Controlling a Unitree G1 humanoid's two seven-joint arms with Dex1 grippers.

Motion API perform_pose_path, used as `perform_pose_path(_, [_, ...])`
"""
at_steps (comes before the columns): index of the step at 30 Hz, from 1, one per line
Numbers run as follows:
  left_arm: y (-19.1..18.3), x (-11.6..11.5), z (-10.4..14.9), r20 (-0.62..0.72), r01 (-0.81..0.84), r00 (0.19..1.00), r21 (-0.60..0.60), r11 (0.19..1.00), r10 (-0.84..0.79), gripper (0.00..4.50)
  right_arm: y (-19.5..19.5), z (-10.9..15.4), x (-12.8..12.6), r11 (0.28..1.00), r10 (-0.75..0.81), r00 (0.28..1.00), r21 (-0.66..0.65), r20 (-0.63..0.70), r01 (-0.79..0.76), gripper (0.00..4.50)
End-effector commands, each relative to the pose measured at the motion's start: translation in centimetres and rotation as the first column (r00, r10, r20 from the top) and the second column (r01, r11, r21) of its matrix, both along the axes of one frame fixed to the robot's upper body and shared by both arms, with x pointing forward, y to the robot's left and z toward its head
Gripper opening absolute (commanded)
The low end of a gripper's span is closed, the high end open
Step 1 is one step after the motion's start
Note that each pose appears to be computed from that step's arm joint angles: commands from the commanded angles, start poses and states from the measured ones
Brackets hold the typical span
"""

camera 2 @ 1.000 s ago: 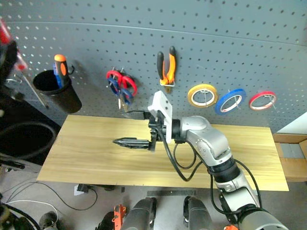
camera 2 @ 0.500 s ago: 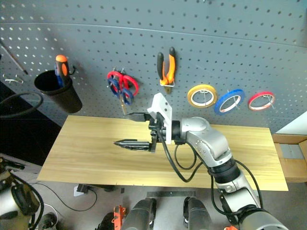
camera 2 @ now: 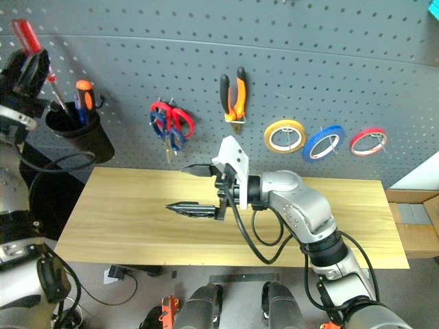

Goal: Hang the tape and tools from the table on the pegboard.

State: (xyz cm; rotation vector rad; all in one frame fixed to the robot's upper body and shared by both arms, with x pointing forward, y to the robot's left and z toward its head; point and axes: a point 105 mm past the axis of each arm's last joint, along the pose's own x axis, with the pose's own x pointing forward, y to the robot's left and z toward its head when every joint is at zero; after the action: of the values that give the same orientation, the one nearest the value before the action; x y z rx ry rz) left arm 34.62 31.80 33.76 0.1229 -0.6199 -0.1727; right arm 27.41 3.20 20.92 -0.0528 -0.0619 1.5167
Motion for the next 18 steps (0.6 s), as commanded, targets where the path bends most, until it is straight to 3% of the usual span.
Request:
perform_pose_path(1, [-0.4, -1.5, 1.3, 0.066, 0.037, 0.997, 0.018, 0.999, -0.038, 2.58, -0.2, 1.3, -0.6, 0.999, 0.017, 0.999, 0.036, 0.033, -0.018, 4.50])
perform_pose_path(6, [-0.4, -2.8, 1.4, 0.070, 0.041, 0.997, -0.005, 0.999, -0.040, 4.37, -0.3, 1.3, -0.4, 0.999, 0.010, 0.999, 0.037, 0.031, -0.011, 4.50])
perform_pose_path(9, [-1.1, -4.1, 1.7, 0.071, 0.063, 0.996, -0.021, 0.998, -0.061, 4.44, -0.8, 1.5, 0.3, 0.998, -0.015, 1.000, 0.054, 0.022, 0.014, 4.50])
perform_pose_path(12, [-3.3, -6.3, 2.7, 0.091, 0.208, 0.975, -0.067, 0.976, -0.202, 4.44, -1.7, 2.1, 1.1, 0.994, -0.045, 0.999, 0.097, -0.009, 0.046, 4.50])
perform_pose_path(13, [-5.3, -7.4, 2.4, 0.072, 0.325, 0.945, -0.071, 0.943, -0.320, 4.44, -2.3, 2.5, 1.5, 0.990, -0.058, 0.998, 0.126, -0.038, 0.062, 4.50])
perform_pose_path(15, [-8.8, -9.2, 0.1, -0.037, 0.495, 0.866, -0.092, 0.864, -0.499, 4.44, -3.6, 3.0, 2.5, 0.978, -0.098, 0.991, 0.175, -0.087, 0.113, 4.50])
perform_pose_path(18, [-9.8, -10.2, -4.1, -0.190, 0.518, 0.821, -0.148, 0.842, -0.538, 4.44, -5.2, 3.3, 3.8, 0.957, -0.165, 0.979, 0.221, -0.122, 0.189, 4.50])
